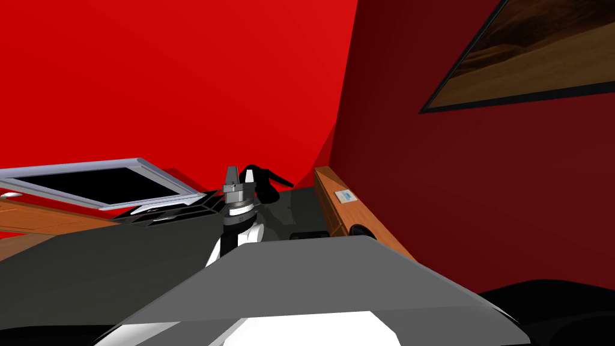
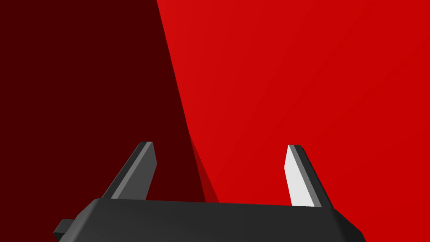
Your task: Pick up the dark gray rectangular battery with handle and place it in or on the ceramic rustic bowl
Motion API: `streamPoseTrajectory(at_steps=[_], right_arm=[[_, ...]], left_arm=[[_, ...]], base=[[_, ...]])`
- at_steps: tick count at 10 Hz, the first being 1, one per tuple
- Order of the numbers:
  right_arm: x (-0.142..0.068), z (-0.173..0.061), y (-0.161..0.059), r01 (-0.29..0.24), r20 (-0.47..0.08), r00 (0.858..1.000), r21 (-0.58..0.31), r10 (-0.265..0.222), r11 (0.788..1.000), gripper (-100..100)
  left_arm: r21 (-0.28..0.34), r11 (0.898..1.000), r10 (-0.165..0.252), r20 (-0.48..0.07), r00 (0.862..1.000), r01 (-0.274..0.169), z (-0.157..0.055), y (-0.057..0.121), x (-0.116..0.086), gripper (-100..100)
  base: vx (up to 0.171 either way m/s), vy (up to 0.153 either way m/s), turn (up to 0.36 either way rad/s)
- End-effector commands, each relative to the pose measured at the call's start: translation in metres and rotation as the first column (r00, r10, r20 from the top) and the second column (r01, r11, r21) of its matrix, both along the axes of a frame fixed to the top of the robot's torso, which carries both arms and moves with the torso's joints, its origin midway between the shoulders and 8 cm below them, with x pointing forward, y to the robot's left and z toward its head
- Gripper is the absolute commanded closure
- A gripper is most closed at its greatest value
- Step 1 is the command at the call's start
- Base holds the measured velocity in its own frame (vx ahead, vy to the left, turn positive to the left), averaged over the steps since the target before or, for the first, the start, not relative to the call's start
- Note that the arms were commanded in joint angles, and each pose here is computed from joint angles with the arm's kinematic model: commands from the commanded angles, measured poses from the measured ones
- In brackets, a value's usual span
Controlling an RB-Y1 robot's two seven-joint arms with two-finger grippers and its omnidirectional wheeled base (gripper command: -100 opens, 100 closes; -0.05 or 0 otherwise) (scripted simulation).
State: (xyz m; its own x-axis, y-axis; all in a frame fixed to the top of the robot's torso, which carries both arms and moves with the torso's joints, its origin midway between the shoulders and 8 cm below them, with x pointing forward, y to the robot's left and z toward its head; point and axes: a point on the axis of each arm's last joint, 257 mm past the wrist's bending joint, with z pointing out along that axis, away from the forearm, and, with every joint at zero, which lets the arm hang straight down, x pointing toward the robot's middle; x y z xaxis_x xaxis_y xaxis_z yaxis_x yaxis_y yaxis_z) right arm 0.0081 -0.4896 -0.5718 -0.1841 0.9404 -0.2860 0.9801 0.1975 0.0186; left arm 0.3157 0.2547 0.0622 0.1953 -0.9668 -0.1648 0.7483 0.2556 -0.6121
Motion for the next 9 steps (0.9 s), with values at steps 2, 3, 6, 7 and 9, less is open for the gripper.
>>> streamPoseTrajectory(at_steps=[2,3,6,7,9], right_arm=[[0.001,0.010,-0.002,-0.004,0.000,1.000,0.000,0.004,1.000,100],[0.002,0.014,-0.002,-0.007,-0.001,1.000,0.001,0.007,1.000,100],[0.002,0.016,-0.002,-0.008,-0.001,1.000,0.001,0.008,1.000,0],[0.005,0.026,-0.013,-0.010,0.002,1.000,-0.021,0.011,1.000,100],[0.012,0.045,-0.032,-0.022,0.008,1.000,-0.065,0.022,0.998,100]], left_arm=[[0.000,1.000,0.000,0.000,1.000,0.000,0.000,0.000,0.000,0],[0.000,1.000,0.000,0.000,1.000,0.000,0.000,0.000,0.000,0],[0.000,1.000,0.000,0.000,1.000,0.000,0.000,0.000,0.000,0],[0.000,1.000,0.000,0.000,1.000,0.000,0.000,0.000,0.000,0],[0.000,1.000,0.000,0.000,1.000,0.000,0.000,0.000,0.000,0]], base=[[0.003,0.023,-0.028],[0.004,0.023,-0.029],[0.002,0.012,-0.011],[-0.005,0.044,-0.024],[-0.014,0.075,-0.038]])
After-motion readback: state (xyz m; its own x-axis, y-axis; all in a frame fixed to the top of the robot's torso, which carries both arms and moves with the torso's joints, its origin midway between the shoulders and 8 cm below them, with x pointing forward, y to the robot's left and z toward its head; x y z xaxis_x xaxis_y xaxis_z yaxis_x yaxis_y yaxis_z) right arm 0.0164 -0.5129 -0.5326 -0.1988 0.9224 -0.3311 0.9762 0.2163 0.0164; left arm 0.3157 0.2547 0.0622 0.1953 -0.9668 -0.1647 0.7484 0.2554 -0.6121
